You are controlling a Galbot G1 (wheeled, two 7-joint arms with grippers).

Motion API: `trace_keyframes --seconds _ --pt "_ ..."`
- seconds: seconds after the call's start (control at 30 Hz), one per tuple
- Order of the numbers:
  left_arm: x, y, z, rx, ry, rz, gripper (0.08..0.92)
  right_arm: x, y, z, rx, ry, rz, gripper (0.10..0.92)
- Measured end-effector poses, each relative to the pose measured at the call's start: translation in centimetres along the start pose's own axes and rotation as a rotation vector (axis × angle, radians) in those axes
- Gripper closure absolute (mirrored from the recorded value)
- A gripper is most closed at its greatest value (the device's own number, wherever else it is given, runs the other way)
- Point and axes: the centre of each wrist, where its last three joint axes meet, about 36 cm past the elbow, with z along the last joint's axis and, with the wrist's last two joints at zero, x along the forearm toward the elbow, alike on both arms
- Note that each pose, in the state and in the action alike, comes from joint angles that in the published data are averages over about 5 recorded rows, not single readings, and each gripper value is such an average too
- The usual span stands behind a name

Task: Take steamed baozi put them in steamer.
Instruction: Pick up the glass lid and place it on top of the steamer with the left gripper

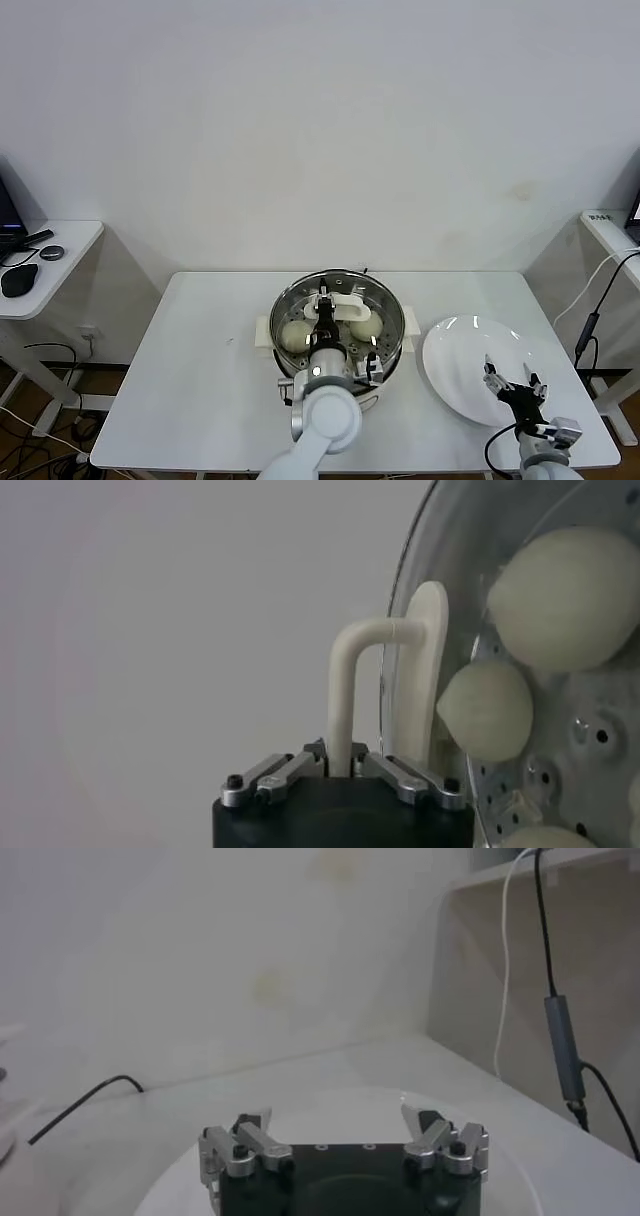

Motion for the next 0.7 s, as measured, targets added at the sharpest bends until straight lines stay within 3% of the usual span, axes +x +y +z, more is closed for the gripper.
trace_keyframes --seconds 0.5,0.7 --pt "0.03 -0.06 0.22 -0.012 0.0 0.024 0.817 -0.09 0.24 0.27 -0.003 0.001 -0.002 0.2" --pt "0.86 0.04 0.48 0.007 -0.018 0.024 0.678 -0.1 0.16 0.25 -0.005 0.0 -0.003 0.2"
